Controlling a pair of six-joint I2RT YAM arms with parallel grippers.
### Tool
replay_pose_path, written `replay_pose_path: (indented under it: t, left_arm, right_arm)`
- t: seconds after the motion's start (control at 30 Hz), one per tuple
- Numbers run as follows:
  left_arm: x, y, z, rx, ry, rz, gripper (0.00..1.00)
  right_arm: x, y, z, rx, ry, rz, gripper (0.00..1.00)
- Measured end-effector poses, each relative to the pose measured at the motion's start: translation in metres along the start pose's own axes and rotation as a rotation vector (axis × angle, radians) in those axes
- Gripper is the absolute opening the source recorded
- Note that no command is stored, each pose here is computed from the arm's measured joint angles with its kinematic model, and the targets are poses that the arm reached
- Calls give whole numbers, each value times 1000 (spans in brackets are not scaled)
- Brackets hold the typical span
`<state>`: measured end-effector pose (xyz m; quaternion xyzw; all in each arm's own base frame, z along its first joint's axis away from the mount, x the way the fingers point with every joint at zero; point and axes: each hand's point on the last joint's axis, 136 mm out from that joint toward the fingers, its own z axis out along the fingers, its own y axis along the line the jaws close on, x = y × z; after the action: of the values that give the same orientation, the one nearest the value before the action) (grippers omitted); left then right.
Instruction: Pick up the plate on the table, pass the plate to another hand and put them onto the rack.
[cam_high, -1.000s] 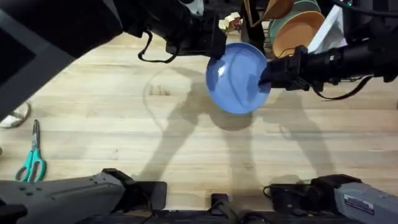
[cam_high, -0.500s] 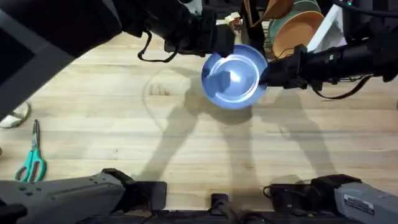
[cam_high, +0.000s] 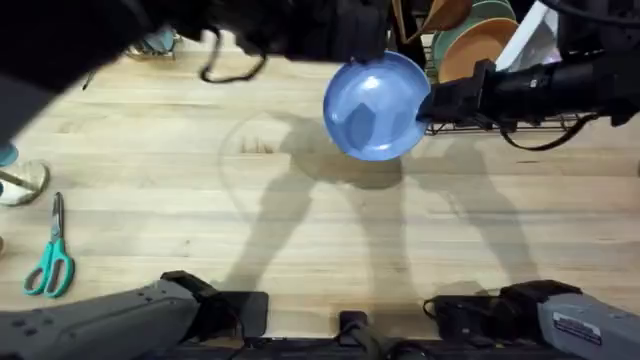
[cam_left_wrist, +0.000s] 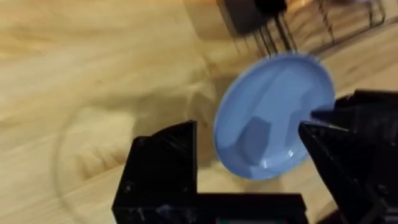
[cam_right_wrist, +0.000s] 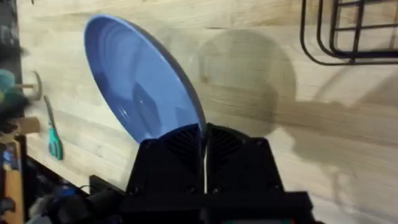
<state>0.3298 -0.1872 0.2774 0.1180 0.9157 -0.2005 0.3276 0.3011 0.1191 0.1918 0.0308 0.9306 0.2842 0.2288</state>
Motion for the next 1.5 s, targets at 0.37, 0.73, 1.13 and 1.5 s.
replay_pose_path:
  t: [0.37,0.73,1.13,1.5]
  left_arm:
    - [-44,56,-68,-128,-219,-94,993]
    - [-45,79,-74,-178,-231,-138,993]
    - [-45,79,-74,-178,-230,-138,993]
    - [-45,79,-74,-178,-230,-135,993]
  right_arm:
    - [-6,7,-12,-6,-55,-248,29]
    - [-35,4,-80,247,-329,-655,29]
    - [-54,-1,-152,577,-514,-969,29]
    - [-81,-18,-186,961,-444,-1292,29]
